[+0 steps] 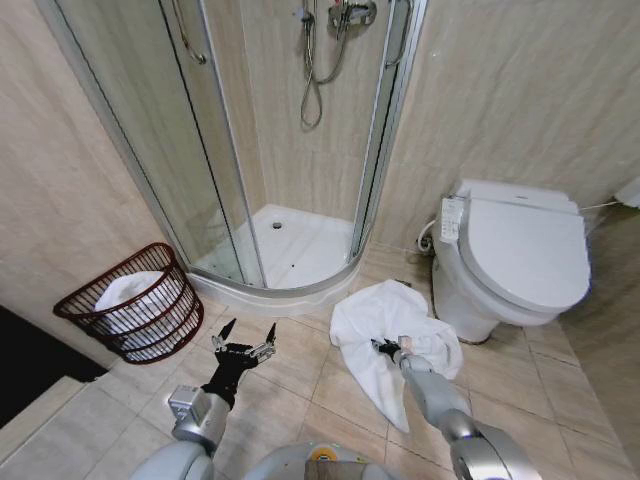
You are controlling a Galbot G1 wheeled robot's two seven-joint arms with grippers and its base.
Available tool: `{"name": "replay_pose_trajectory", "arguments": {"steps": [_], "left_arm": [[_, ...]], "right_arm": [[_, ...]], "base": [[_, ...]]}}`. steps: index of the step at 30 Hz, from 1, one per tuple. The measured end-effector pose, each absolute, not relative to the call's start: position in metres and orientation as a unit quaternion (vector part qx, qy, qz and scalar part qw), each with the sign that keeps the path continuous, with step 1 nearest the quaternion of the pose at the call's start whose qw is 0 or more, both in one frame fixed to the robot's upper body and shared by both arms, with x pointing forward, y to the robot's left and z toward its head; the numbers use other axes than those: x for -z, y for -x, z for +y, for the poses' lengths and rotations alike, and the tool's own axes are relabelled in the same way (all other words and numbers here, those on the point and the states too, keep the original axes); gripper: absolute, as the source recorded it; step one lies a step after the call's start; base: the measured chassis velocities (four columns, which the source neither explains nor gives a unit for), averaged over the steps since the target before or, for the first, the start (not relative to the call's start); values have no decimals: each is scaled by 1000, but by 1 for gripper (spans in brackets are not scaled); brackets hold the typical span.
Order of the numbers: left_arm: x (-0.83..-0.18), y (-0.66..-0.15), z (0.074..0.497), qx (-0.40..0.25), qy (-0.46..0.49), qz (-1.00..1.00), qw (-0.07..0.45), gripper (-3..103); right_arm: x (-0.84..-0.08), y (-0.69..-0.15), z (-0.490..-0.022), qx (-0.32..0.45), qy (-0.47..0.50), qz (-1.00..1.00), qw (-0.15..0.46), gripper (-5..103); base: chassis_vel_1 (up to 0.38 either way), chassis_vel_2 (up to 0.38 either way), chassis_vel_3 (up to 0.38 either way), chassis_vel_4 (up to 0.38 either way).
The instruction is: Discard the used towel into the hamper.
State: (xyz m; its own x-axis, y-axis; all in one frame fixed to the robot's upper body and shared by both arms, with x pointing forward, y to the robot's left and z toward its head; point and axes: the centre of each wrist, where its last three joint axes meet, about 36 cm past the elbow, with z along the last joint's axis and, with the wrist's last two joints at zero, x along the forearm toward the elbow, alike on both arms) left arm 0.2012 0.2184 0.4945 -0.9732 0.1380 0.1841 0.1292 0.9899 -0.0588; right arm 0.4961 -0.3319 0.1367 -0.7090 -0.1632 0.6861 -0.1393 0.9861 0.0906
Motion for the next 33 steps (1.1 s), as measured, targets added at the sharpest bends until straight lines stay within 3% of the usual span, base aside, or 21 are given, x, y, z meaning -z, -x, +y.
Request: {"name": "replay_pose_trajectory", "arguments": {"steps": [4, 11, 14, 26, 33], "left_arm": [[-494, -201, 218, -23, 67, -993, 94, 100], [-494, -201, 218, -23, 67, -993, 94, 100], [-494, -201, 218, -23, 67, -993, 94, 100], [-494, -201, 218, -23, 67, -993, 94, 100], [-494, -201, 218, -23, 67, -993, 94, 100]], "right_arm": [[-139, -494, -333, 13, -84, -927, 365, 19], [-143, -493, -338, 10, -89, -931, 355, 7], [-148, -491, -343, 12, -90, -937, 337, 7], [-193, -459, -375, -26, -80, -982, 170, 7], [-269, -445, -384, -43, -75, -994, 69, 7]], "base": [[0, 0, 0, 0], [0, 0, 0, 0], [0, 0, 0, 0], [0, 0, 0, 0], [0, 0, 0, 0]]}}
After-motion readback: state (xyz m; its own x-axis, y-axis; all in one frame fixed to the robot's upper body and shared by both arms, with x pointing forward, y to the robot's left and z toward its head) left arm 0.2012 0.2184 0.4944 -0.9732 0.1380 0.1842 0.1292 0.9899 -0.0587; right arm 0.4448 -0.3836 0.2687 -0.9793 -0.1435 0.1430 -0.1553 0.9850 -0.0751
